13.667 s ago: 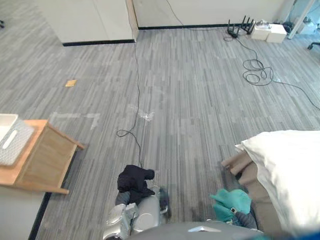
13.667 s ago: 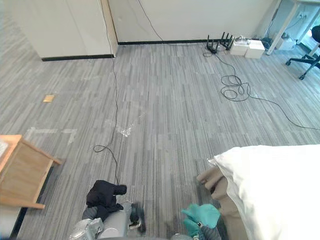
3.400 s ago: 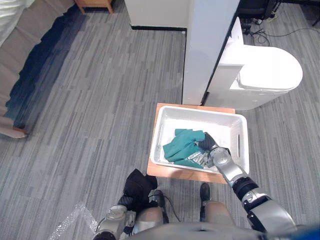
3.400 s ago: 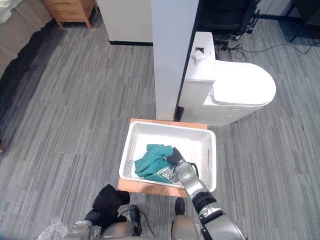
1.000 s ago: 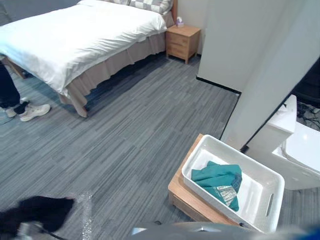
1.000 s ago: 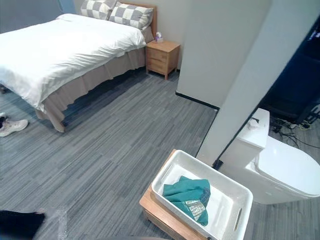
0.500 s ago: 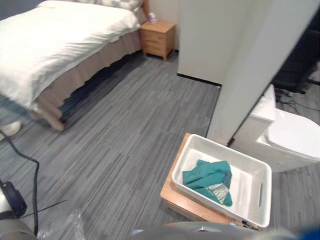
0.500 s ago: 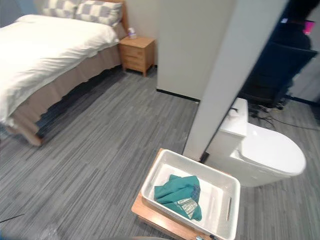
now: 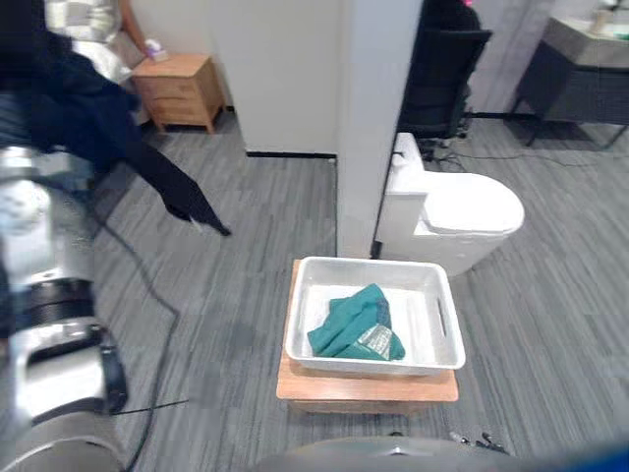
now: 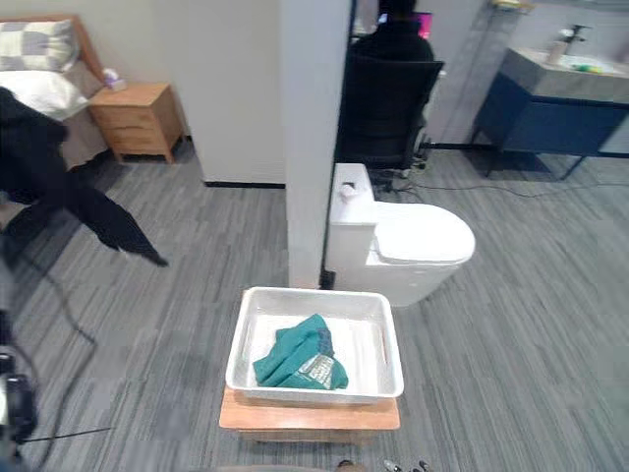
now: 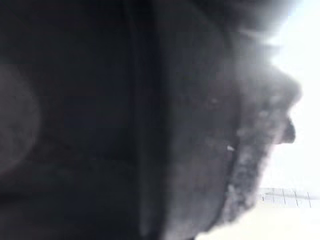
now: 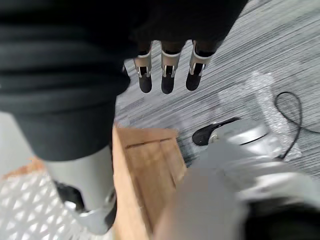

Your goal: Tidy the bed and pick cloth on bed and put in laundry

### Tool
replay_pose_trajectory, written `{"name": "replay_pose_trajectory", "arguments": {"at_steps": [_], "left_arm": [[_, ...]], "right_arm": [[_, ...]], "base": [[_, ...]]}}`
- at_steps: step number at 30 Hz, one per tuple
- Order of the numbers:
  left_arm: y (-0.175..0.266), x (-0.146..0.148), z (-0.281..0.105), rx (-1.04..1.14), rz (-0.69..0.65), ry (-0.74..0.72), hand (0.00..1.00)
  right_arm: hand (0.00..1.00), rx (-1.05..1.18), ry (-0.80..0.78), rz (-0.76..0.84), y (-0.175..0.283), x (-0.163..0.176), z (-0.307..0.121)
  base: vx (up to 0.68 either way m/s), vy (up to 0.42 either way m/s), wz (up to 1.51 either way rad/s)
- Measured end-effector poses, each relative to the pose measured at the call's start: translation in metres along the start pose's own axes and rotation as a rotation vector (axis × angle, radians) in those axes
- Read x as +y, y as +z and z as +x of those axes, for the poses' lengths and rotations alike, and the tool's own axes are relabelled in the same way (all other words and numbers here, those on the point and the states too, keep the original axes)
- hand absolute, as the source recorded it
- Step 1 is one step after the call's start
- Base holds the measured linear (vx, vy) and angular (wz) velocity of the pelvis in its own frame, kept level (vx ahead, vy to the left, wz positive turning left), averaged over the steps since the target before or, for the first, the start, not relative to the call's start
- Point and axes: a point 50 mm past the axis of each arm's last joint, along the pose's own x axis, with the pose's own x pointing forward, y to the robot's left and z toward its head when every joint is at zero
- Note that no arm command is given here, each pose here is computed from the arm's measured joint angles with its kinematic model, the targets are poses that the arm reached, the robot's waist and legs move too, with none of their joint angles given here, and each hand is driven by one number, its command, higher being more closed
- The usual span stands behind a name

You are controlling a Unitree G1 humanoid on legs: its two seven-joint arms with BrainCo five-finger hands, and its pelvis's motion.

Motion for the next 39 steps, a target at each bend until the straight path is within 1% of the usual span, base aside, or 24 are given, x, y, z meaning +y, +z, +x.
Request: {"name": "replay_pose_trajectory", "arguments": {"at_steps": [2, 3, 6, 8, 9, 12, 18, 21, 25, 29, 31, 33, 36, 38, 39], "left_arm": [[-0.024, -0.035, -0.012, 0.089, 0.094, -0.09, 1.0], [-0.029, -0.044, -0.015, 0.103, 0.118, -0.118, 1.0], [-0.054, -0.091, -0.035, 0.189, 0.172, -0.273, 1.0], [-0.06, -0.1, -0.041, 0.218, 0.175, -0.307, 1.0], [-0.069, -0.109, -0.049, 0.264, 0.197, -0.366, 1.0], [-0.081, -0.11, -0.061, 0.328, 0.214, -0.425, 1.0], [-0.095, -0.104, -0.08, 0.392, 0.22, -0.459, 1.0], [-0.095, -0.111, -0.091, 0.391, 0.178, -0.488, 1.0], [-0.098, -0.132, -0.122, 0.424, 0.099, -0.632, 1.0], [-0.113, -0.151, -0.161, 0.528, 0.057, -0.795, 1.0], [-0.118, -0.155, -0.176, 0.57, 0.048, -0.852, 1.0], [-0.123, -0.158, -0.189, 0.614, 0.032, -0.889, 1.0], [-0.13, -0.162, -0.212, 0.668, 0.052, -0.943, 1.0], [-0.136, -0.159, -0.226, 0.711, 0.077, -0.967, 1.0], [-0.145, -0.151, -0.24, 0.772, 0.103, -0.964, 1.0]], "right_arm": [[0.0, 0.016, -0.008, -0.01, -0.006, -0.002, -0.002], [0.0, 0.02, -0.012, -0.01, -0.008, -0.003, -0.002], [0.0, 0.053, -0.046, -0.009, -0.022, -0.01, -0.007], [0.0, 0.077, -0.049, -0.005, -0.031, -0.011, -0.01], [0.0, 0.095, -0.038, 0.008, -0.039, -0.005, -0.012], [0.0, 0.083, -0.037, 0.01, -0.039, -0.004, -0.013], [0.0, 0.077, -0.031, -0.006, -0.038, -0.002, -0.014], [0.0, 0.085, -0.035, -0.003, -0.042, -0.002, -0.015], [0.0, 0.077, -0.048, 0.001, -0.045, -0.002, -0.018], [0.0, 0.075, -0.047, -0.004, -0.045, -0.001, -0.018], [0.0, 0.069, -0.04, -0.017, -0.043, 0.0, -0.018], [0.0, 0.059, -0.035, -0.027, -0.041, 0.001, -0.017], [0.0, 0.057, -0.043, -0.025, -0.041, 0.001, -0.018], [0.0, 0.057, -0.042, -0.027, -0.041, 0.001, -0.018], [0.0, 0.057, -0.041, -0.027, -0.041, 0.001, -0.018]], "base": [[0.01, -0.005, -0.64], [0.02, 0.008, -0.54], [0.06, 0.032, -0.47], [0.06, 0.03, -0.31], [0.06, 0.009, -0.28], [0.03, 0.006, -0.17], [0.01, 0.005, -0.2], [0.0, 0.004, -0.02], [0.0, 0.0, 0.0], [0.0, -0.004, -0.01], [0.01, -0.011, -0.09], [0.01, 0.012, -0.16], [0.01, 0.009, -0.05], [0.01, -0.009, 0.04], [0.0, -0.014, 0.09]]}}
